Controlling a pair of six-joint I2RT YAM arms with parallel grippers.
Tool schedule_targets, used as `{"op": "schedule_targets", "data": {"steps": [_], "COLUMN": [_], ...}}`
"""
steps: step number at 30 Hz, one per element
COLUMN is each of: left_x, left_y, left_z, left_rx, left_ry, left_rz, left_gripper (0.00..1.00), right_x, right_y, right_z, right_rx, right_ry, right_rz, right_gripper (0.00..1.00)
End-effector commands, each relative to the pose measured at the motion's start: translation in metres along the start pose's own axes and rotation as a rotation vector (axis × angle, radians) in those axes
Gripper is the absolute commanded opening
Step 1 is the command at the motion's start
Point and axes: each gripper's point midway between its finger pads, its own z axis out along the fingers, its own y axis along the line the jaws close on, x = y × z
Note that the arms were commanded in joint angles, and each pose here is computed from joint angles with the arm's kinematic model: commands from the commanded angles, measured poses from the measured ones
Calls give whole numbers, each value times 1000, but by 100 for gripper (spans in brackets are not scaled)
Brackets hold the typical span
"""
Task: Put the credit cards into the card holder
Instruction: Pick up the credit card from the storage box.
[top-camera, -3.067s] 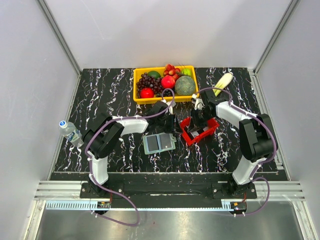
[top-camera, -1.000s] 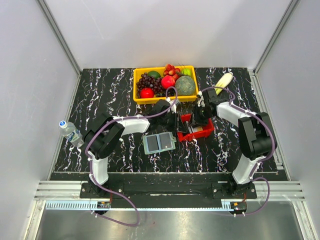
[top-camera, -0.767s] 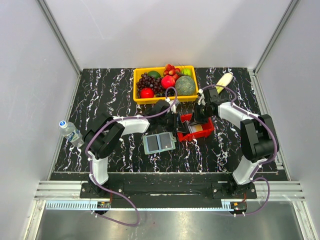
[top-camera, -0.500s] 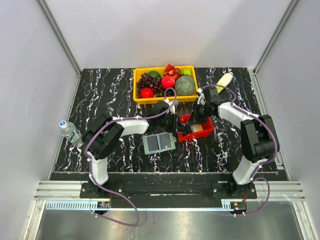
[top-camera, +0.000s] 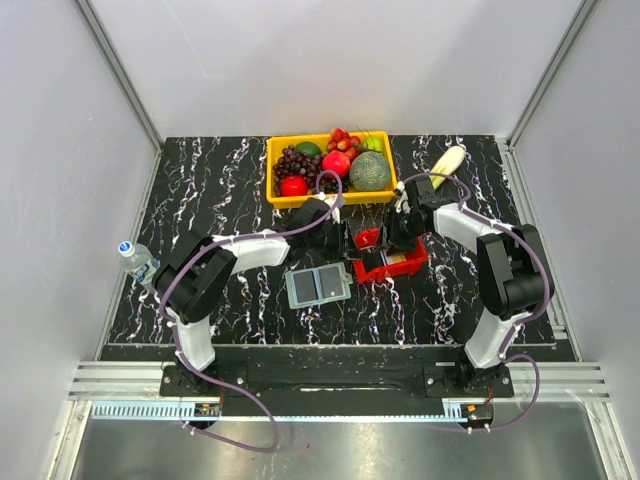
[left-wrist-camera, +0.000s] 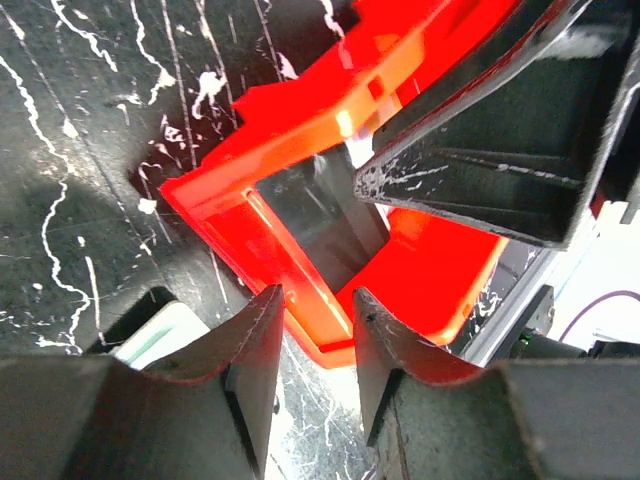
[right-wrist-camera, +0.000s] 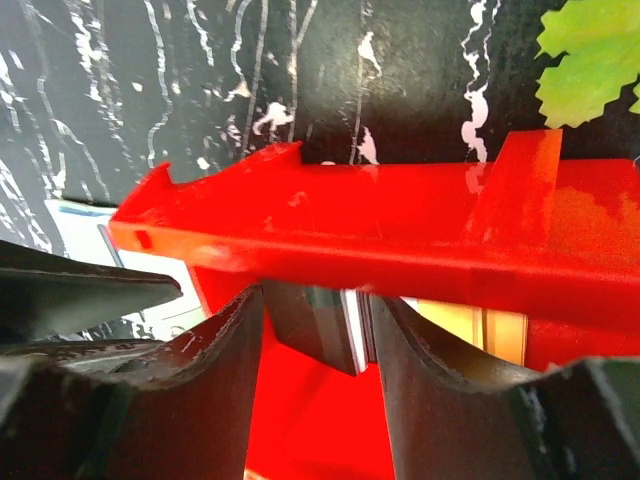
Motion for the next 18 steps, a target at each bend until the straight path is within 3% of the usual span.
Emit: {"op": "schedule_targets", "data": {"steps": [1, 6, 14, 18], "left_x": [-4, 5, 9, 11], "left_y": [3, 7, -2, -9], "left_z": [9, 14, 16, 18], "left_rx": [5, 15, 50, 64], "left_ry": [4, 31, 43, 49], "left_rz": [-7, -25, -14, -4], "left_gripper": [38, 38, 36, 34], "right_x": [3, 9, -4, -6], "right_y": [-2, 2, 28, 40], "right_z": [8, 15, -6, -17], "right_rx": [-12, -54, -158, -205], "right_ry": [51, 83, 10, -13], "right_rz": [-14, -12, -58, -87], "right_gripper": [54, 52, 24, 21]}}
